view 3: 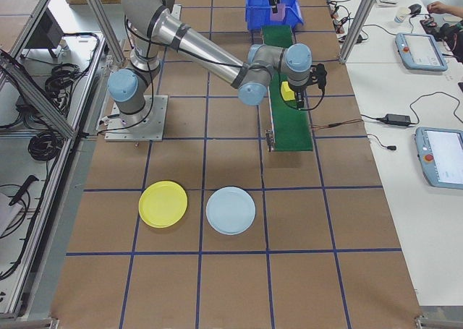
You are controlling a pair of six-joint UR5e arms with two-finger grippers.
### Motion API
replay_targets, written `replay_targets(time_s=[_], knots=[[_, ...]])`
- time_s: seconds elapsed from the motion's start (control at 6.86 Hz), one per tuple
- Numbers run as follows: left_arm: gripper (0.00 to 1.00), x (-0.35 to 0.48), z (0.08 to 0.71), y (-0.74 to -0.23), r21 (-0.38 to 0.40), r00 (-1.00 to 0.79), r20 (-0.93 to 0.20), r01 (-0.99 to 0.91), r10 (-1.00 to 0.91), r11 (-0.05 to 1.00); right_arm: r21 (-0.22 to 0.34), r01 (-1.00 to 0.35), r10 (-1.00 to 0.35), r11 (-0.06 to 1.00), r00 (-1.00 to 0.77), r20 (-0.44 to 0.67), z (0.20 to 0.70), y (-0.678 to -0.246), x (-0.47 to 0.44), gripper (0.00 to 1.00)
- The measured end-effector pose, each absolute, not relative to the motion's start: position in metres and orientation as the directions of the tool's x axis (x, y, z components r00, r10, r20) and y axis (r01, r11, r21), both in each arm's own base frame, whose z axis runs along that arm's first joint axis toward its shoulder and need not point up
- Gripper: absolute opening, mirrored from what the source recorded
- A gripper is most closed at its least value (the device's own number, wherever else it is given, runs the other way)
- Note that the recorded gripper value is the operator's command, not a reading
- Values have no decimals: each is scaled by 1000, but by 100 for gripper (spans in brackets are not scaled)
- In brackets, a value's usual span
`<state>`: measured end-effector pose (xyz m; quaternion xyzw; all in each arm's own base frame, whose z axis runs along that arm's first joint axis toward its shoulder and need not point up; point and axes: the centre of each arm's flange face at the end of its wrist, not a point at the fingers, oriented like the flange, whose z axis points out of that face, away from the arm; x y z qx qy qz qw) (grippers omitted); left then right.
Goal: Move block left to right into plate
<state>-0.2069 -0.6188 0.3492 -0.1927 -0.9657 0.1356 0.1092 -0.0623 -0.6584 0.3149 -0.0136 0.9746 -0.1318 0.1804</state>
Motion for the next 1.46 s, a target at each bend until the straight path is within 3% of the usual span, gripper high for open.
replay_targets(time_s=[0.44, 0.58, 0.73, 1.02, 1.46], knots=[[54, -204, 316, -636, -290, -911, 117, 349, 395, 891, -245, 23, -76, 969, -919, -387, 299, -652, -57, 100], [74, -204, 309, -641, -292, -912, 114, 349, 395, 890, -237, 24, -73, 971, -917, -391, 294, -650, -56, 100], [100, -204, 305, -644, -294, -912, 112, 349, 395, 890, -233, 24, -71, 972, -917, -392, 292, -649, -56, 100], [100, -204, 313, -644, -307, -917, 109, 335, 383, 891, -225, 29, -61, 974, -920, -386, 288, -647, -62, 100], [100, -196, 374, -621, -301, -941, 60, 300, 332, 905, -223, 21, -58, 975, -938, -343, 286, -645, -76, 100]])
